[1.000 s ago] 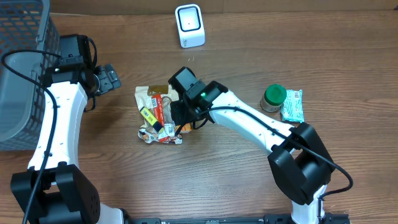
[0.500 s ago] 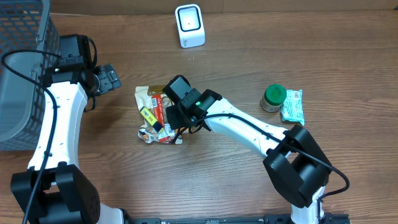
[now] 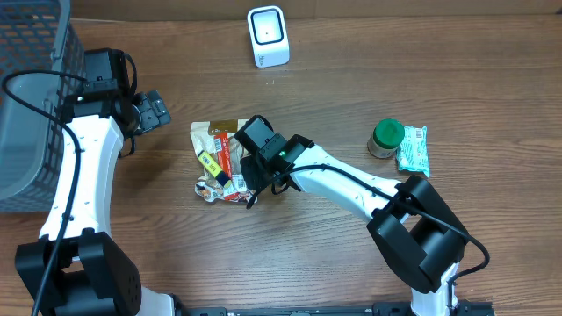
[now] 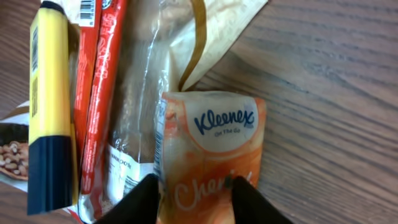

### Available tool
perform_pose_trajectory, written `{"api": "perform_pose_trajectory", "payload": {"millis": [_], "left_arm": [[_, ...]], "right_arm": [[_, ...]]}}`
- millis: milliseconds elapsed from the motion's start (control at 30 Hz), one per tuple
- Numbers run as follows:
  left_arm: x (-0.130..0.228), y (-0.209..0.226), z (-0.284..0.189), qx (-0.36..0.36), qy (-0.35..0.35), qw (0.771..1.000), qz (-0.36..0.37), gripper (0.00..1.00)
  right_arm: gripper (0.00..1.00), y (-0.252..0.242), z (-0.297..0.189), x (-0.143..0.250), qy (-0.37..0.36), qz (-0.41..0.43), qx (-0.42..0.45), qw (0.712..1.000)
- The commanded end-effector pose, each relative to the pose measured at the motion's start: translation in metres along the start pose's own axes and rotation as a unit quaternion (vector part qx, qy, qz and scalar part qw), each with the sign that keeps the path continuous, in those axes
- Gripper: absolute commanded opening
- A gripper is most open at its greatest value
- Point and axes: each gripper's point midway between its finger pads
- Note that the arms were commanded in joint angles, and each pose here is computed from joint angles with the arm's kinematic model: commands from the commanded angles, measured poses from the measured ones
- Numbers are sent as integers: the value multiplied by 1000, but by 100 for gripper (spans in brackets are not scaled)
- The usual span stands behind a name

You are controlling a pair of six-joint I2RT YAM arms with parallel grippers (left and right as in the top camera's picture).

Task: Scan the item barcode
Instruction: 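Lower the right gripper and grasp the orange Kleenex pack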

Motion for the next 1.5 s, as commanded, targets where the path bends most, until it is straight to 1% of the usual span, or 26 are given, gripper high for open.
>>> {"api": "perform_pose_trajectory", "payload": {"millis": [0,200,367,500,567,633,733,767,867,1000,1167,1467], "left_arm": [[-7,-3,-9,10,-13,1000,7,100],[-7,-3,-9,10,-13,1000,7,100],[-7,-3,-9,10,-13,1000,7,100],[-7,-3,-9,10,-13,1000,7,100],[-7,-3,-9,10,-13,1000,7,100],[-7,-3,-9,10,-13,1000,7,100],[-7,-3,-9,10,-13,1000,7,100],[-7,-3,-9,10,-13,1000,7,100],[-7,-3,-9,10,-13,1000,7,100],[-7,-3,-9,10,-13,1000,7,100],[-7,-3,-9,10,-13,1000,7,100],[-7,-3,-9,10,-13,1000,7,100]], "right_arm": [[35,-1,3,1,0,-1,8,1000],[34,-7,2,1,-2,1,20,1000],[15,-9,2,0,-2,4,18,1000],[9,-8,2,0,-1,4,15,1000],[10,-8,2,0,-1,4,15,1000],[24,-9,2,0,-2,4,16,1000],[33,-17,1,-7,-13,9,29,999],[34,-21,1,-9,-16,12,33,999],[34,-35,0,-13,-19,26,38,999],[25,-44,-1,-10,-6,41,29,999],[26,-35,0,-5,8,45,-6,999],[27,-33,0,4,25,47,-11,999]]}}
Point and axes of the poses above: each gripper's point midway between its finger pads, its own z axis out along the fingers, its own y axis along the line the jaws close on, x = y × z, and after that the axes turned 11 degrees about -z, right-handed
